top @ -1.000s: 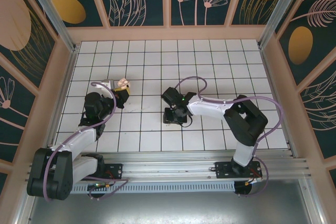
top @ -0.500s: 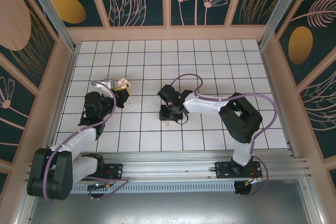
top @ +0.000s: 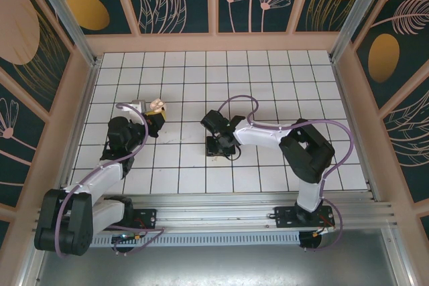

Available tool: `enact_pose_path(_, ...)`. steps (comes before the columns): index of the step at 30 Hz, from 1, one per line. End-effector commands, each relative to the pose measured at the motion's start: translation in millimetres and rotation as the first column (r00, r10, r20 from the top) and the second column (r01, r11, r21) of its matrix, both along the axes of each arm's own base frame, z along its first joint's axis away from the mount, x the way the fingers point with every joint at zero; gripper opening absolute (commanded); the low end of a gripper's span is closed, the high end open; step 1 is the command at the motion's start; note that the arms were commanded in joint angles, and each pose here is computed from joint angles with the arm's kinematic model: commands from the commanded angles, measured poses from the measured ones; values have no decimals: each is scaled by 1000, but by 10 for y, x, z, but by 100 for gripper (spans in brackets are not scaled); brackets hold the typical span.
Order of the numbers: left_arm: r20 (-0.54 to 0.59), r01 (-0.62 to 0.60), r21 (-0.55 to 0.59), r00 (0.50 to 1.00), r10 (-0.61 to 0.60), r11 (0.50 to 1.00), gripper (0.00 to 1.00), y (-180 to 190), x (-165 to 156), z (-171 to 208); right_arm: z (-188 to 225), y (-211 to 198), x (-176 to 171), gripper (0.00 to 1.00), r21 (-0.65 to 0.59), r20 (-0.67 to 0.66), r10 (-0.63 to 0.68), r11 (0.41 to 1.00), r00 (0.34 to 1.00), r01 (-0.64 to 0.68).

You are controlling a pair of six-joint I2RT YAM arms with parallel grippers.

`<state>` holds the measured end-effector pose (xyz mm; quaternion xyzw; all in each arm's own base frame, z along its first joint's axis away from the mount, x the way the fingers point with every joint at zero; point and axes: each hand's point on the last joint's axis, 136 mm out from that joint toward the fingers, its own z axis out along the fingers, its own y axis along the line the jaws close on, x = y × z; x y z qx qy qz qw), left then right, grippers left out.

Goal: Insert wireless bluetooth earbuds into charging case

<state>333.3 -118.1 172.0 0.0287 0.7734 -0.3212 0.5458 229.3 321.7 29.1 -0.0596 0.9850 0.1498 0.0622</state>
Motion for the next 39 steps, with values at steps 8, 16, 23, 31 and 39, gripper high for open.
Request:
enact_pose_path(8, 56, 4, 9, 998, -4, 1000, 8, 6, 36, 176, -81, -27, -5, 32, -48, 4, -6, 999, 1000, 6)
enact_pose_path(16, 55, 4, 6, 998, -5, 1000, 8, 7, 29, 175, -148, -57, 23, 27, -66, 17, -6, 998, 1000, 7)
enact_pose_path(23, 56, 23, 11, 998, -24, 1000, 8, -18, 7, 151, -83, -52, 108, 22, -46, 74, -14, 999, 997, 18)
enact_pose_path(31, 160, 176, -20, 972, -170, 984, 8, -229, -175, 299, 587, 24, 433, 20, 128, 363, -52, 992, 930, 6)
enact_pose_path(39, 337, 368, 54, 869, -364, 928, 7, -513, -551, 566, 1667, 206, 599, 19, 245, 702, 10, 936, 712, -254)
